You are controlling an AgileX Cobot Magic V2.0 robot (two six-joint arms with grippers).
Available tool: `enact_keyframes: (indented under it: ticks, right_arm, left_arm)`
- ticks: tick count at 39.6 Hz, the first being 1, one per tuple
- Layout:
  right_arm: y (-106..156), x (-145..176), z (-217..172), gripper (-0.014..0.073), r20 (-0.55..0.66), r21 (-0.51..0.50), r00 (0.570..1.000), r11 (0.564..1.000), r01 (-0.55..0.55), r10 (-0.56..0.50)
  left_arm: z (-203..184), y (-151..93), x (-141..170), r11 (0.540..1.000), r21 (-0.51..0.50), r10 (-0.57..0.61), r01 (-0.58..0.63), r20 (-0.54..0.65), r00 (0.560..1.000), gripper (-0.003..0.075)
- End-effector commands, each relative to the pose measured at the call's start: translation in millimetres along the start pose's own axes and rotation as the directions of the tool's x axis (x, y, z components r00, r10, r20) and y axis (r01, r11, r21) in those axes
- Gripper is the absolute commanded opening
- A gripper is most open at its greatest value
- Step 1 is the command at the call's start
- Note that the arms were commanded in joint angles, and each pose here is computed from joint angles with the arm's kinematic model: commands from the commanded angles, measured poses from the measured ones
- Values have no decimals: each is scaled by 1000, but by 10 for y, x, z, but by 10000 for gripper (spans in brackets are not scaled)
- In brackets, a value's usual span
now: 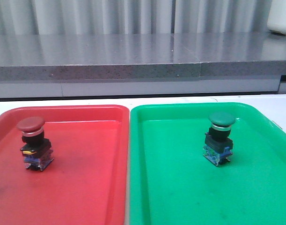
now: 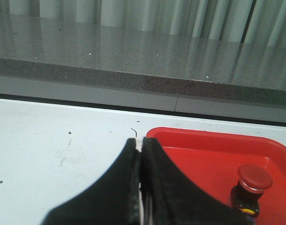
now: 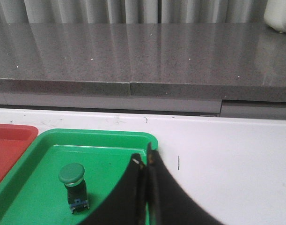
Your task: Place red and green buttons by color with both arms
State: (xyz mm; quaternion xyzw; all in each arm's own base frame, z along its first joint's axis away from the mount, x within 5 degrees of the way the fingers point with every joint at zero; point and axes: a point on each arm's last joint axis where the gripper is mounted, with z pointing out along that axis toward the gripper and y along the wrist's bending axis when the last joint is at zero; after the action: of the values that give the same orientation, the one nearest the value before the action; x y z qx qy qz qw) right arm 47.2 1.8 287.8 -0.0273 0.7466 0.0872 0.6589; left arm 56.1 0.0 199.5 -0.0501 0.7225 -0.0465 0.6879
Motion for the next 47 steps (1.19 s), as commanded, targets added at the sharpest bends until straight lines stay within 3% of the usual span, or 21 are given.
enact_keyframes:
  ticks: [1, 7, 13, 21, 28, 47]
  right_arm:
    - [18, -98, -1, -118, 71, -10, 997, 999, 42, -41]
    - [45, 74, 67, -118, 54, -28, 993, 994, 106, -104]
    - [0, 307, 128, -118, 109, 54, 982, 987, 151, -156]
    - [-85, 652, 125, -118, 119, 162, 991, 986, 40, -59]
    - [-127, 898, 184, -118, 99, 185, 994, 982, 29, -48]
    - [-126, 906, 182, -118, 79, 184, 996, 982, 30, -45]
  left_arm:
    - [-3, 1, -13, 1000, 9, -9, 8, 81, 997, -20]
    - [-3, 1, -13, 1000, 9, -9, 8, 81, 997, -20]
    - [-3, 1, -13, 1000, 9, -9, 8, 81, 997, -20]
    - [-3, 1, -13, 1000, 9, -9, 8, 81, 997, -20]
    - [-3, 1, -13, 1000, 9, -9, 8, 81, 997, -20]
    - [-3, 1, -13, 1000, 9, -9, 8, 81, 997, -20]
